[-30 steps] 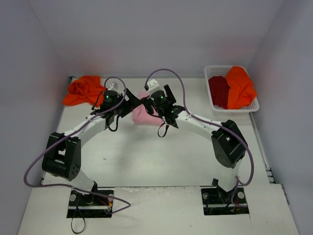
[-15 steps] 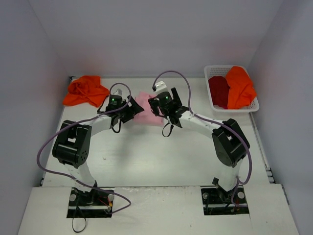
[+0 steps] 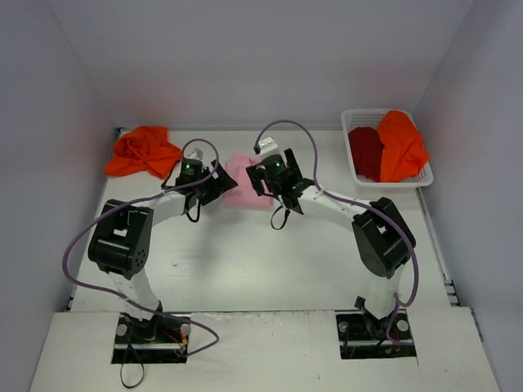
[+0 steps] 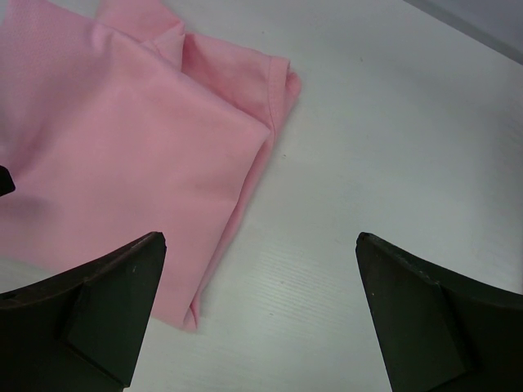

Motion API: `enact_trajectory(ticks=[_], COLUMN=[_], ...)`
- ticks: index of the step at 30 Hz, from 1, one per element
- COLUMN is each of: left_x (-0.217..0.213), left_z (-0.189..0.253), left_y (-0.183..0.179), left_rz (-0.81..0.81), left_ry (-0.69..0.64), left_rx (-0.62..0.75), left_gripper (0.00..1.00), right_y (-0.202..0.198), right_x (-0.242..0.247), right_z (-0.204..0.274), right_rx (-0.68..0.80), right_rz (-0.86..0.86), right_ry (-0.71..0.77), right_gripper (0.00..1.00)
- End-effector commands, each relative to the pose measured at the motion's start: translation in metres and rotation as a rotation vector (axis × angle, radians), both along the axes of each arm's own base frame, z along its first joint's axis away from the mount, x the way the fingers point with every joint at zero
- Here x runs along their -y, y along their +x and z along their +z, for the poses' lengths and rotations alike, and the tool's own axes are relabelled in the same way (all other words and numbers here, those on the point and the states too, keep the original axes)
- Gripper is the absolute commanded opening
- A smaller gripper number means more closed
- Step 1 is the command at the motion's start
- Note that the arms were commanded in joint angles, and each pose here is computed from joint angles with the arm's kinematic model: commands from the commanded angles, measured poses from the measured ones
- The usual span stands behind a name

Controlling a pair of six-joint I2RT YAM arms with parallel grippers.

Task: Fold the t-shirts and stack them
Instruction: Fold the tshirt

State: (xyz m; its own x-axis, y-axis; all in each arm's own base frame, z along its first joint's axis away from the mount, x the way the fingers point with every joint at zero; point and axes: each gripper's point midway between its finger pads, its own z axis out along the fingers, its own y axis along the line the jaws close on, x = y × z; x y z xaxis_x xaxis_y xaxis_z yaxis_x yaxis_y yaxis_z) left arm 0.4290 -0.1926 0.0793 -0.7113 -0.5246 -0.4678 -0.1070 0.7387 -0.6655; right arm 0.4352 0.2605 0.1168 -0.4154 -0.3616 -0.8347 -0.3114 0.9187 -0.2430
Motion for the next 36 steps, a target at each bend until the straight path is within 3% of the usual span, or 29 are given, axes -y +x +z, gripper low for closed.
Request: enact_trajectory(ticks=[1,23,36], left_x=[-0.009,-0.02,-0.025], left_z=[0.042,0.01,0.001], left_y=[0.02,0.042,0.061], left_rz=[0.016,0.015,0.013], left_ry=[0.018,0.042,0.011], left_rx=[0.127,0.081,0.094], left_gripper=[0.77,0.77,0.77], right_y=[0.01,0.004,0.008], right_x=[-0.009,0.002,-0.003], right_z=[0.014,0.014,-0.01], right_rx=[0.049,0.045,0.008], right_rz=[-0.008,-0.031,-0.027], right_ry=[0.072,0.078,0.052], right_gripper=[0.98,0.99,0.99])
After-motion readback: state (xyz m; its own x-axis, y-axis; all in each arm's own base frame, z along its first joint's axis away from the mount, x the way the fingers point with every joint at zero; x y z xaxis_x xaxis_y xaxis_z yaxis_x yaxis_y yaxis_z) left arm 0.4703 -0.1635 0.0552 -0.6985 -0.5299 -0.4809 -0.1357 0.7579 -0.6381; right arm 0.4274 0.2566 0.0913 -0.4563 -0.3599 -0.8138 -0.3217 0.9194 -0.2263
